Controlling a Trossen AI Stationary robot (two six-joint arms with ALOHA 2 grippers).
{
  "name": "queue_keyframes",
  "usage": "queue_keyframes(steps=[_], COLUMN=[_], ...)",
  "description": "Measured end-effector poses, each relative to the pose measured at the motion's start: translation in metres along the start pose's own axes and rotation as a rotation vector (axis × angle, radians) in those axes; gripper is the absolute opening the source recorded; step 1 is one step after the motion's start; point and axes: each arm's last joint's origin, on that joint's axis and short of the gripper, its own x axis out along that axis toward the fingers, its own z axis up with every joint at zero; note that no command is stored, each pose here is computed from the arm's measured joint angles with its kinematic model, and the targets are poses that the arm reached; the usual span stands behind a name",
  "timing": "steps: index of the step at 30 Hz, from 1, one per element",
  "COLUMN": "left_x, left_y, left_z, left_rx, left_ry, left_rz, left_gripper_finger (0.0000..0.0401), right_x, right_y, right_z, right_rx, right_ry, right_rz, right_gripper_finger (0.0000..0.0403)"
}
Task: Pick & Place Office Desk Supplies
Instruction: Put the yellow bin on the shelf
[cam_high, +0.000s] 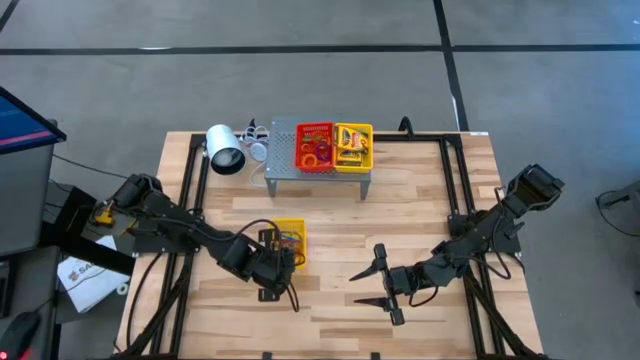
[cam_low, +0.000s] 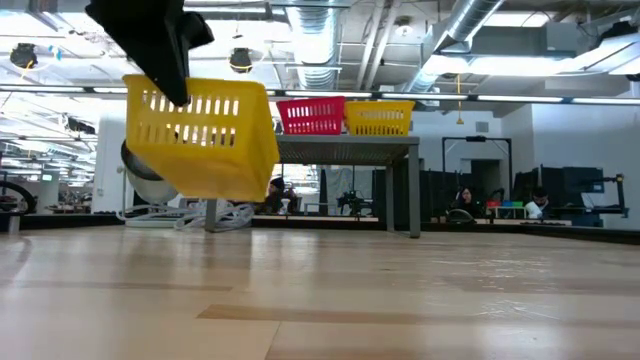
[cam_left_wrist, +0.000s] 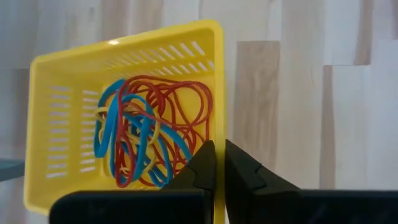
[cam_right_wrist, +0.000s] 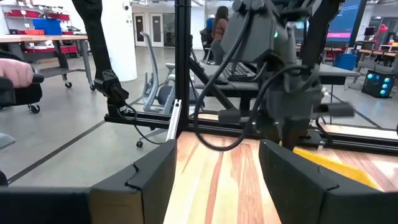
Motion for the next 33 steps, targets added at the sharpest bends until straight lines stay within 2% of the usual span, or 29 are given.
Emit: queue_keyframes(steps=[6, 12, 23, 29, 33], left_x=[-0.018, -0.039, -0.086, -0.085, -0.079], left_y=[0.008, 0.024, 0.08, 0.116, 0.14], left_z=[0.006, 0.008, 0.001, 0.003, 0.006], left_rx=[0.016, -0.007, -0.091, -0.083, -0.072], left_ry=[0.038, 0.012, -0.102, -0.068, -0.025], left_rz=[0.064, 0.094, 0.165, 0.211, 0.197], left_gripper_finger=[0.0003, 0.0003, 0.0003, 0.0003, 0.0004], right_x=[0.0, 0.0, 0.0, 0.0, 0.0], right_y=[0.0, 0.0, 0.0, 0.0, 0.0], right_z=[0.0, 0.0, 0.0, 0.0, 0.0], right_rx=[0.0, 0.0, 0.0, 0.0, 0.0], right_ry=[0.0, 0.0, 0.0, 0.001, 0.001], right_rz=[0.0, 0.001, 0.001, 0.001, 0.001], right_gripper_finger=[0.0224, 0.0224, 0.0224, 0.0224, 0.0224])
